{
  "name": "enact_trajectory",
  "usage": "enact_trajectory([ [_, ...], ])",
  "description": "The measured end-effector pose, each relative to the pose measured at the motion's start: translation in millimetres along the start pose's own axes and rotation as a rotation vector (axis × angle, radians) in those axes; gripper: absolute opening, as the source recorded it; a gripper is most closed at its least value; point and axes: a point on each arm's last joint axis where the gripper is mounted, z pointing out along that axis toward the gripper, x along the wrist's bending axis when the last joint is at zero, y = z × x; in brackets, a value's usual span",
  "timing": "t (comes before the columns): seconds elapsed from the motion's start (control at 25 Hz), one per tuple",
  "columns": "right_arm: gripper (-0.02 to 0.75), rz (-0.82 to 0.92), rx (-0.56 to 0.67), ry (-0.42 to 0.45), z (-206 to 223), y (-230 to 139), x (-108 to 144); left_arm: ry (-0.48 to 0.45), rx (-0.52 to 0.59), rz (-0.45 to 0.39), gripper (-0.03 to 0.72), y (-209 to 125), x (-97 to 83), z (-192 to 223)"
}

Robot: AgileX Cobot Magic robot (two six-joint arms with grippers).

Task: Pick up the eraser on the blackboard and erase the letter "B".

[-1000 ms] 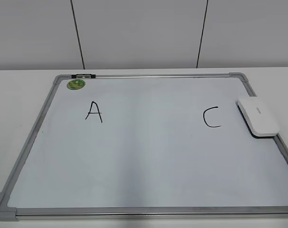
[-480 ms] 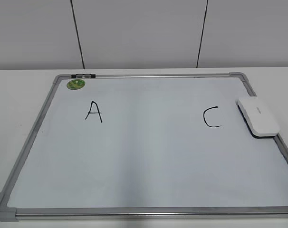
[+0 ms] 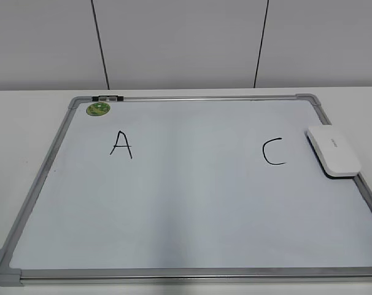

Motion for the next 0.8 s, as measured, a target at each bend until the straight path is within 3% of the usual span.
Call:
enact_trajectory([
  [0.48,0.593,0.002,-0.002,0.000,0.0,0.1,0.0,0.003,-0.012,0.003,0.267,-1.0,-0.1,-1.6],
  [0.8,0.593,0.003,-0.095,-0.010,-10.7,-8.0,0.8,0.012,-0.185,0.027,0.261,-17.4,-4.3,-23.5],
])
